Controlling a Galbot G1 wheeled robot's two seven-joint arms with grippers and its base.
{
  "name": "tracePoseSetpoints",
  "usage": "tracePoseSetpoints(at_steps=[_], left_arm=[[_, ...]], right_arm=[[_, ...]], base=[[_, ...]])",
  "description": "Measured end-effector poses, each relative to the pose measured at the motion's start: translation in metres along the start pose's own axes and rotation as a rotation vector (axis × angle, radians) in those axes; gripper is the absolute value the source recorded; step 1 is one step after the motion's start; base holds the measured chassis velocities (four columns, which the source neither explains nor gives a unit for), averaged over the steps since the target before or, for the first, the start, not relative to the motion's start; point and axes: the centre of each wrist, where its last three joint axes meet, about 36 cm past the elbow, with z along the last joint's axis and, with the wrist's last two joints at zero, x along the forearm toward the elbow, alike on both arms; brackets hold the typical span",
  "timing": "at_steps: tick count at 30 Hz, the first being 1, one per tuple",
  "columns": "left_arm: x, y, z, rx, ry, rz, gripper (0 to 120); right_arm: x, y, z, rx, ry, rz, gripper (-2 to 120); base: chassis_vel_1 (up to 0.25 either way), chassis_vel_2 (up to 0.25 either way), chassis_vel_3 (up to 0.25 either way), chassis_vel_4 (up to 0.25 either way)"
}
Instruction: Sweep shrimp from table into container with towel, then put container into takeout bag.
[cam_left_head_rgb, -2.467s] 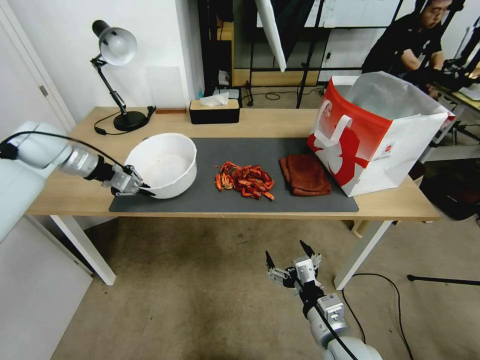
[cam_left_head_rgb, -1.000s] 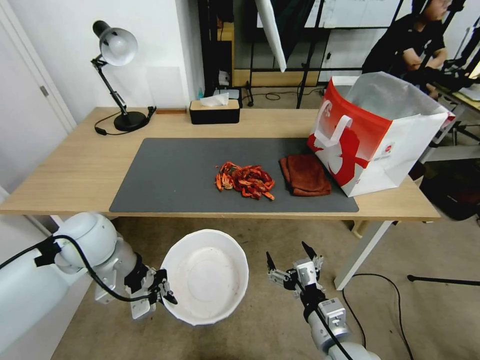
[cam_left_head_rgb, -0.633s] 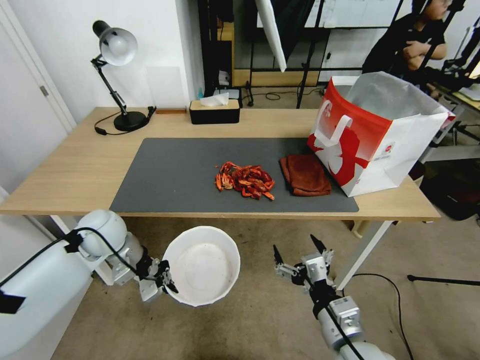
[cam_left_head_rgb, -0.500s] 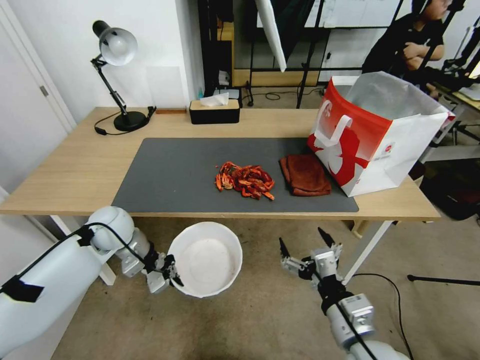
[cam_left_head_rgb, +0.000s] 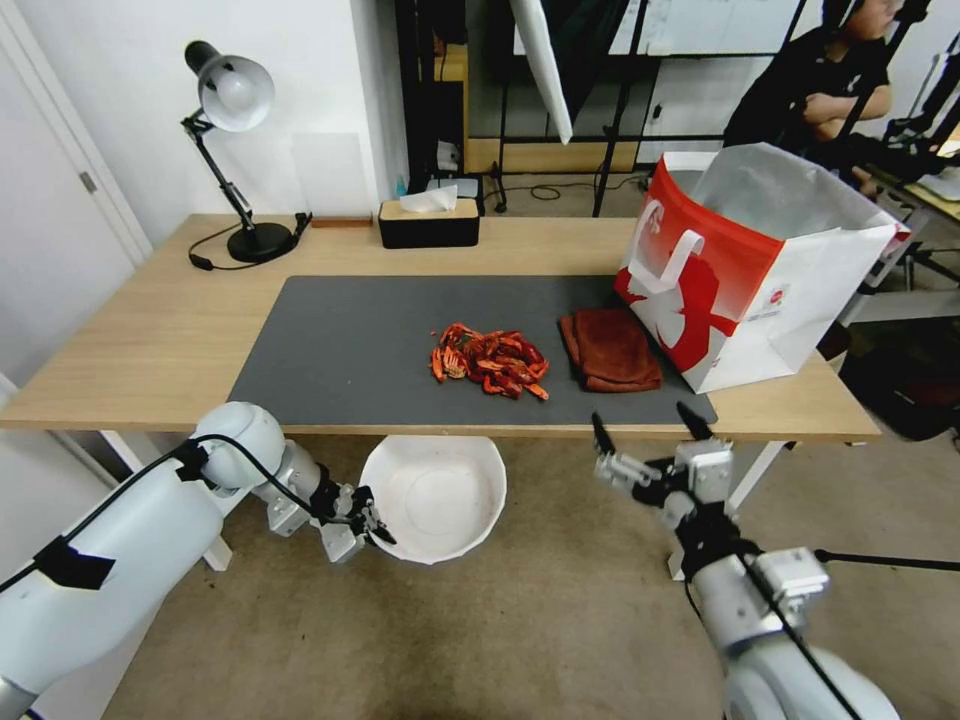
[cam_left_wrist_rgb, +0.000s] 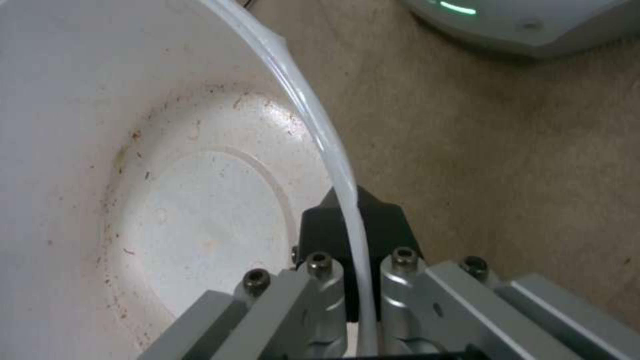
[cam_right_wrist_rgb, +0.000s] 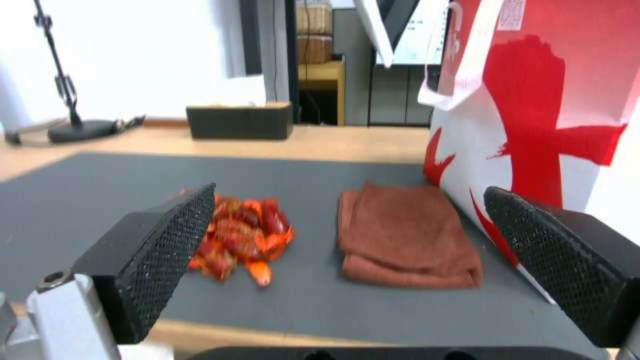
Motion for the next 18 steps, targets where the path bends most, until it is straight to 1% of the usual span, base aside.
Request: tracePoseSetpoints(at_steps=[3,4,7,8,11,12,15,16,18], left_arm=[[0.001,0.001,-0.001,-0.006,0.001,-0.018,0],[0.001,0.001,-0.001,-0.006,0.001,-0.018,0],[0.005,0.003,-0.002,-0.018,0.008,-0.033,0],[0.005,0.003,-0.002,-0.018,0.008,-0.033,0],[0.008,0.008,-0.004,-0.033,0.010,-0.054,0],[0.008,0.008,-0.004,-0.033,0.010,-0.054,0],[0.008,0.011,-0.005,-0.043,0.007,-0.054,0],[0.008,0.011,-0.005,-0.043,0.007,-0.054,0],[0.007,0.012,-0.006,-0.052,0.004,-0.050,0]], right_arm=[[-0.018,-0.006,0.008,-0.036,-0.006,-0.003,100],[-0.018,-0.006,0.008,-0.036,-0.006,-0.003,100],[-0.038,-0.015,0.018,-0.058,-0.004,-0.009,100],[-0.038,-0.015,0.018,-0.058,-0.004,-0.009,100],[-0.061,-0.025,0.028,-0.058,0.007,-0.007,100],[-0.061,-0.025,0.028,-0.058,0.007,-0.007,100],[-0.083,-0.032,0.036,-0.051,0.015,0.006,100],[-0.083,-0.032,0.036,-0.051,0.015,0.006,100],[-0.101,-0.036,0.039,-0.039,0.019,0.035,100]], base=[[0.000,0.000,0.000,0.000],[0.000,0.000,0.000,0.000],[0.000,0.000,0.000,0.000],[0.000,0.000,0.000,0.000],[0.000,0.000,0.000,0.000],[0.000,0.000,0.000,0.000],[0.000,0.000,0.000,0.000],[0.000,0.000,0.000,0.000],[0.000,0.000,0.000,0.000]])
